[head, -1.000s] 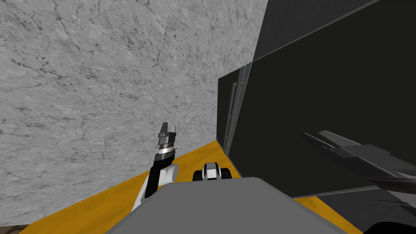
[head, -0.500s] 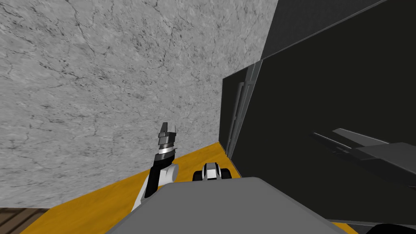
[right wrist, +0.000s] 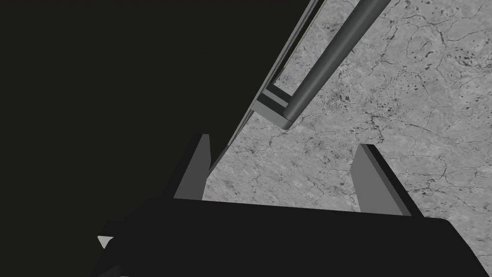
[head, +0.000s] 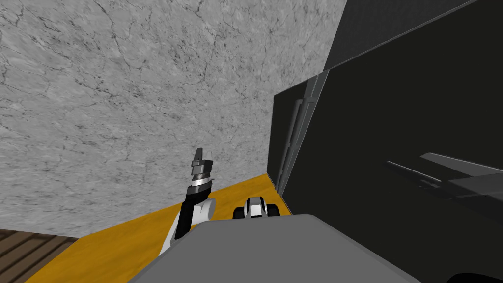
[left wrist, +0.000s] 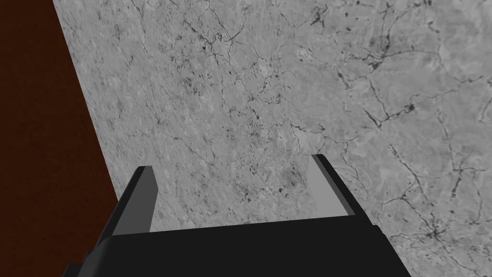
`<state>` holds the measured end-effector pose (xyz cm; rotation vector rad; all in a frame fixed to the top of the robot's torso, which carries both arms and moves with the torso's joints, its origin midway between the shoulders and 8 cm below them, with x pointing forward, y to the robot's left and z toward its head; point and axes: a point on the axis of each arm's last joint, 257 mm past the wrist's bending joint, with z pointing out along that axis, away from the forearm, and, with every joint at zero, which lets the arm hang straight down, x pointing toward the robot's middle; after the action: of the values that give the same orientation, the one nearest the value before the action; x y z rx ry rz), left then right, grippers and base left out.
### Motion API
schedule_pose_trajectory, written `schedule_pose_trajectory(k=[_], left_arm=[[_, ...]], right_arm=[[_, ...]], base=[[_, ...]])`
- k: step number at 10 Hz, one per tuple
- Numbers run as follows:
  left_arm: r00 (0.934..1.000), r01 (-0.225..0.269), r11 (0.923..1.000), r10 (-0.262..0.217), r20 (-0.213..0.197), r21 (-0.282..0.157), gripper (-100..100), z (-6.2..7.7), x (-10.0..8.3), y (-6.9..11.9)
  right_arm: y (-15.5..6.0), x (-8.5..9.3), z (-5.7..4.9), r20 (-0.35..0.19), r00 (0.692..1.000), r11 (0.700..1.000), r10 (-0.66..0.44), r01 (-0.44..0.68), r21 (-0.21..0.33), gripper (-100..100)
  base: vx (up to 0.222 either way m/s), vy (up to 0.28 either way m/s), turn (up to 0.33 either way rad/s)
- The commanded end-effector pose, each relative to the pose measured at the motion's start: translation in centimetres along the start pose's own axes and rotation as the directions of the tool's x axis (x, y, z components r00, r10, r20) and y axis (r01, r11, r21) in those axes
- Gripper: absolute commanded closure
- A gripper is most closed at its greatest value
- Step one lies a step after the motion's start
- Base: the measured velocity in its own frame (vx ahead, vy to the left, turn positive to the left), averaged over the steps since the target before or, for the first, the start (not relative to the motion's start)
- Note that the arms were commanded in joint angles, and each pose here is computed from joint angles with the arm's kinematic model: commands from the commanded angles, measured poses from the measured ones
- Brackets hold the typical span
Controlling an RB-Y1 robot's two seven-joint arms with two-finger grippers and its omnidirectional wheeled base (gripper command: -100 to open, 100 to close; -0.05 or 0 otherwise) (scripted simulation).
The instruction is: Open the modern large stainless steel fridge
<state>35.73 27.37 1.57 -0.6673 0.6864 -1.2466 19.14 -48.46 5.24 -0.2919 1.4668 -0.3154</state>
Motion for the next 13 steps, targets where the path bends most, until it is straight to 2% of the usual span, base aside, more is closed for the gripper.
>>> schedule_pose_trajectory(k=[1,2,4,5,8,9,10,11,12,13], left_arm=[[1.0000,0.000,1.0000,0.000,0.000,0.000,0,0.0,0.0,0.0],[1.0000,0.000,1.0000,0.000,0.000,0.000,0,0.0,0.0,0.0],[1.0000,0.000,1.0000,0.000,0.000,0.000,0,0.0,0.0,0.0],[1.0000,0.000,1.0000,0.000,0.000,0.000,0,0.0,0.0,0.0],[1.0000,0.000,1.0000,0.000,0.000,0.000,0,0.0,0.0,0.0],[1.0000,0.000,1.0000,0.000,0.000,0.000,0,0.0,0.0,0.0],[1.0000,0.000,1.0000,0.000,0.000,0.000,0,0.0,0.0,0.0],[1.0000,0.000,1.0000,0.000,0.000,0.000,0,0.0,0.0,0.0],[1.0000,0.000,1.0000,0.000,0.000,0.000,0,0.0,0.0,0.0],[1.0000,0.000,1.0000,0.000,0.000,0.000,0,0.0,0.0,0.0]], right_arm=[[-1.3,-1.2,-0.2,-0.005,0.997,0.997,-0.071,0.071,0.018,-100],[-1.6,-1.4,-0.4,-0.039,0.990,0.991,-0.134,0.134,0.008,-100],[-2.0,-1.9,-0.6,-0.037,0.987,0.988,-0.154,0.155,0.016,-100],[-2.4,-2.2,-0.8,-0.068,0.973,0.975,-0.220,0.221,0.006,-100],[-3.4,-3.5,-1.1,-0.095,0.945,0.949,-0.312,0.314,0.005,-100],[-3.8,-3.8,-1.3,-0.122,0.922,0.929,-0.368,0.370,-0.008,-100],[-4.0,-4.3,-1.4,-0.121,0.915,0.922,-0.386,0.388,-0.003,-100],[-4.5,-4.7,-1.4,-0.144,0.886,0.896,-0.441,0.444,-0.016,-100],[-4.7,-5.2,-1.5,-0.143,0.879,0.889,-0.455,0.458,-0.011,-100],[-5.1,-5.8,-1.6,-0.163,0.844,0.857,-0.511,0.515,-0.024,-100]], base=[[0.021,0.007,0.005],[0.037,0.009,0.181],[0.038,-0.013,0.041],[0.042,0.013,0.226],[0.049,-0.012,0.118],[0.055,0.010,0.130],[0.053,0.001,0.102],[0.059,-0.027,0.151],[0.042,-0.034,0.083],[0.047,-0.018,0.155]])
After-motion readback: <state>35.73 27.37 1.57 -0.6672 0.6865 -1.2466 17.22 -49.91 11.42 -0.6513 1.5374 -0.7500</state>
